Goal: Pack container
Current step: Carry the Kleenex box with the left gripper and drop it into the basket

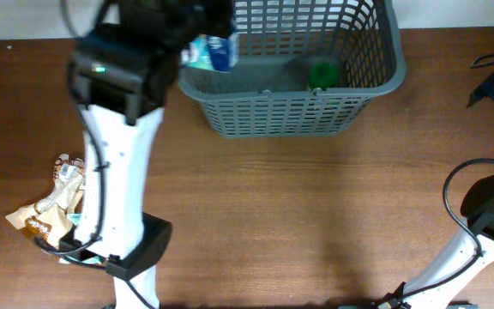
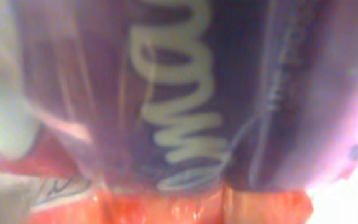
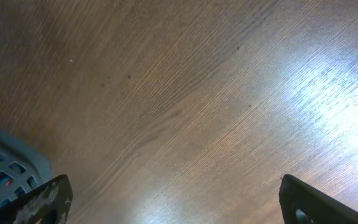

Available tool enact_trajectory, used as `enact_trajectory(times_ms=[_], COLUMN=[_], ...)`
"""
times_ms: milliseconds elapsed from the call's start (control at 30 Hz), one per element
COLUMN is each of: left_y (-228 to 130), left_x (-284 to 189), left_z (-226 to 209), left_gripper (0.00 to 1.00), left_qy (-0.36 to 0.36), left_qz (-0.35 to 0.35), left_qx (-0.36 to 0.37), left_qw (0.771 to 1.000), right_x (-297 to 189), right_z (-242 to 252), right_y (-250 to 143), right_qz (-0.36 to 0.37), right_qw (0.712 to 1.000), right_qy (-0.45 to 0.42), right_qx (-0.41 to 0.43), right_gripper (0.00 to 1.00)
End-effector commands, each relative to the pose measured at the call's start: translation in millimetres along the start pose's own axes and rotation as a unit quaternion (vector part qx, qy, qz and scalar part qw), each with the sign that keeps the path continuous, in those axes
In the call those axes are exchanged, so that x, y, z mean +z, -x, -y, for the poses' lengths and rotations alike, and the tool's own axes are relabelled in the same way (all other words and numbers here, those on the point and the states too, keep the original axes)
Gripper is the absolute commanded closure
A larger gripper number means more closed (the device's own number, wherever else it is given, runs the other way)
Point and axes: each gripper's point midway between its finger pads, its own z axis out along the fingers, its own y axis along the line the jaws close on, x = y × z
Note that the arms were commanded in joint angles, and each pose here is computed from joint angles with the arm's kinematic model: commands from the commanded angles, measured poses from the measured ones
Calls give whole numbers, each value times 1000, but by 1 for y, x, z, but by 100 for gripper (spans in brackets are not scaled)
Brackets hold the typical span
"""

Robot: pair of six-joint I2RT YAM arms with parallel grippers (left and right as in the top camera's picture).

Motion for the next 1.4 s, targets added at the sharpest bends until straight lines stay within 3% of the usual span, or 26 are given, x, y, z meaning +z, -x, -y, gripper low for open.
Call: enact_trajectory(times_ms=[0,467,600,967,1033,1133,1300,1367], left_y=[5,-49,-61,-96,-98,-99,-99,-99], left_x=[3,96,111,137,138,138,138,138], left_z=[7,7,7,7,6,7,6,6], left_gripper=[98,98,87,87,73,44,28,28], left_qy=[16,21,22,23,23,23,24,24], left_qz=[13,-45,-60,-104,-107,-108,-108,-108], left_qx=[49,58,60,56,57,57,57,57], left_qw=[999,997,996,993,992,992,992,992], right_x=[-4,-4,-4,-4,-4,-4,-4,-4], right_z=[-1,-1,-1,-1,-1,-1,-1,-1], right_y=[-2,-2,-2,-2,-2,-2,-2,-2], right_qz=[2,2,2,2,2,2,2,2], right_qw=[1000,1000,1000,1000,1000,1000,1000,1000], right_qy=[5,5,5,5,5,5,5,5], right_qx=[5,5,5,5,5,5,5,5], right_gripper=[1,1,1,1,1,1,1,1])
